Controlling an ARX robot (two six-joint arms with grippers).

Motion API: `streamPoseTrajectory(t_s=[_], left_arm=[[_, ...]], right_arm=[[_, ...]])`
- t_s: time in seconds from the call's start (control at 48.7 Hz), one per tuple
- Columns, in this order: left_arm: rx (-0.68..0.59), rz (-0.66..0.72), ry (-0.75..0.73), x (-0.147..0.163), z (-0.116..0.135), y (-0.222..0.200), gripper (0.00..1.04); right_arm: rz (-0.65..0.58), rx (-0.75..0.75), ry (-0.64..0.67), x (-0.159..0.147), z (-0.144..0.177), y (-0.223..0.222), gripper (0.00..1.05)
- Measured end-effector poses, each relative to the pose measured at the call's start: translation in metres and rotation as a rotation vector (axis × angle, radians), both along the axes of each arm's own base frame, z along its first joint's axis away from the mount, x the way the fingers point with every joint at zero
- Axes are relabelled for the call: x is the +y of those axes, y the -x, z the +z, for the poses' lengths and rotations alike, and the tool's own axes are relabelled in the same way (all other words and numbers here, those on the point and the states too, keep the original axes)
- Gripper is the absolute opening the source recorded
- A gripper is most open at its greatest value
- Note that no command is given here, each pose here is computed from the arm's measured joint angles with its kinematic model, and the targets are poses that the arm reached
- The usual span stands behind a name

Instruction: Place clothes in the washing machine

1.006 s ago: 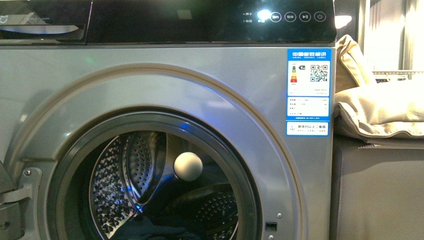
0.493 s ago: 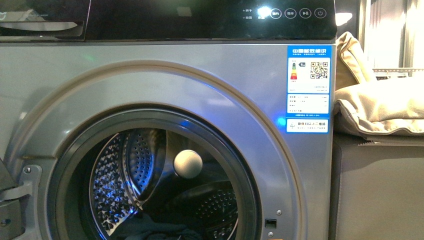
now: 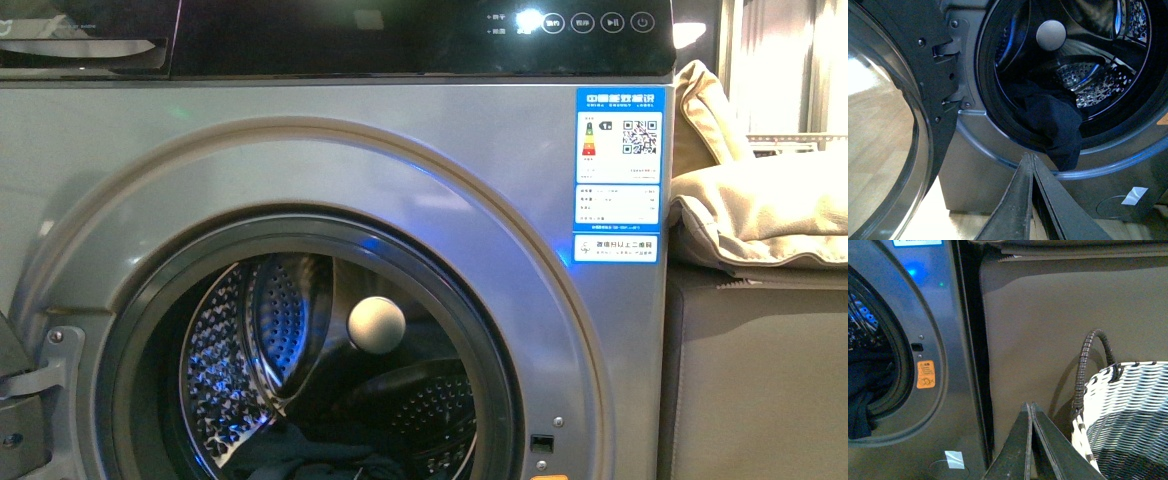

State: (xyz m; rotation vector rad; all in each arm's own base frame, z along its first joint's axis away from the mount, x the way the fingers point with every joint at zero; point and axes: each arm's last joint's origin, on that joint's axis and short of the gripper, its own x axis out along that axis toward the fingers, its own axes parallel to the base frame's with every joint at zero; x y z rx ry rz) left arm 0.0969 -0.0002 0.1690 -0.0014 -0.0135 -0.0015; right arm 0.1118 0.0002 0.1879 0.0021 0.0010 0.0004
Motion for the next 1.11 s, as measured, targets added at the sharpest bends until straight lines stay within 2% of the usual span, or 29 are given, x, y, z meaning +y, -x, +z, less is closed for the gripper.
streamPoseTrajectory(t_s=[0.513,0.883,0.945,1.109], left_arm=[[0.000,0.001,0.000,0.000,0.000,0.000,0.04],[0.000,0.000,0.000,0.000,0.000,0.000,0.04],[0.000,0.000,0.001,0.000,0.000,0.000,0.05],[0.000,0.000,0.001,0.000,0.000,0.000,0.33]], right_arm=[[0.003,0.000,0.000,0.000,-0.023,0.014,0.02],[0.001,-0.001,0.000,0.000,-0.023,0.014,0.02],[0.001,-0.001,0.002,0.000,-0.023,0.014,0.10],[0.001,-0.001,0.001,0.000,-0.023,0.014,0.38]])
